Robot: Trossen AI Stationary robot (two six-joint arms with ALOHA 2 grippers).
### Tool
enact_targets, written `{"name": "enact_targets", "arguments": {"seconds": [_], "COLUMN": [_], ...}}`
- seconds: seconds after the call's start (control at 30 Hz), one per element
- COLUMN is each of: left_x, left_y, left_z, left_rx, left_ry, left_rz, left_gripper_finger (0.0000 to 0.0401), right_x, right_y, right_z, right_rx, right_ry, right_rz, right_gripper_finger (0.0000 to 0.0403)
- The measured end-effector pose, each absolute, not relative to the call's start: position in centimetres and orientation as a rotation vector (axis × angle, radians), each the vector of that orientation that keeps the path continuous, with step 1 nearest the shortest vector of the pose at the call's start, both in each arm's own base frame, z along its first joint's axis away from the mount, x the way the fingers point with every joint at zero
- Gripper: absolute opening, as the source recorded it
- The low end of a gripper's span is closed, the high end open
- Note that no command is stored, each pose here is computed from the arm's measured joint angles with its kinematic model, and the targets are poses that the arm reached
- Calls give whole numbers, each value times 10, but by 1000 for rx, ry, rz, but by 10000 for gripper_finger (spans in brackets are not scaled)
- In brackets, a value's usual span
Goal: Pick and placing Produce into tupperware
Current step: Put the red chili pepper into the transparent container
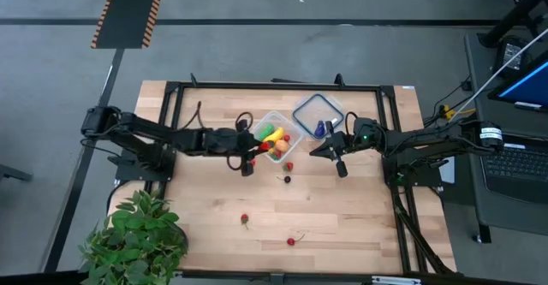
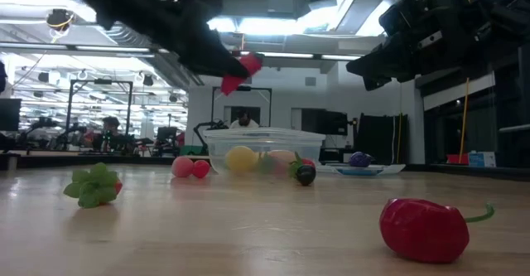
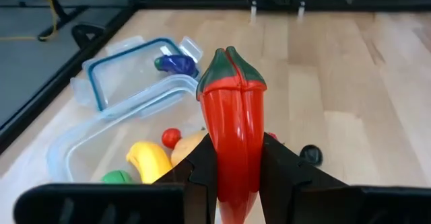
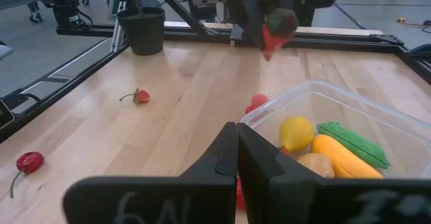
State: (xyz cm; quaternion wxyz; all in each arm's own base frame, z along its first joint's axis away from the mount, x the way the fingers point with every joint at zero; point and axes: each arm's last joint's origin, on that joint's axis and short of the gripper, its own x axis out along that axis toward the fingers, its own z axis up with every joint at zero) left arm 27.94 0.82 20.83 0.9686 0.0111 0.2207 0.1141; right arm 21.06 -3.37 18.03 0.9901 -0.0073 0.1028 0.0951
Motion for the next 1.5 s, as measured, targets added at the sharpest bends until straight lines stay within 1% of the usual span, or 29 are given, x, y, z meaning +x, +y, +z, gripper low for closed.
{"name": "enact_targets", "arguments": {"seconds": [0.3,0.53,0.9,1.23,1.33,1.5], "left_x": [306,316,313,312,309,310], "left_y": [38,65,94,96,95,95], "left_z": [218,212,210,209,206,209], "left_rx": [67,23,-156,-268,-280,-299], "left_ry": [640,715,701,697,737,735], "left_rz": [232,242,336,349,357,370], "left_gripper_finger": [69,68,68,68,68,68], "right_x": [211,211,211,211,211,211], "right_y": [-34,-34,-34,-34,-34,-34], "right_z": [180,180,180,180,180,180], "right_rx": [-15,-15,-15,-15,-15,-15], "right_ry": [207,207,207,207,207,207], "right_rz": [191,191,191,191,190,191], "right_gripper_finger": [5,5,5,5,5,5]}}
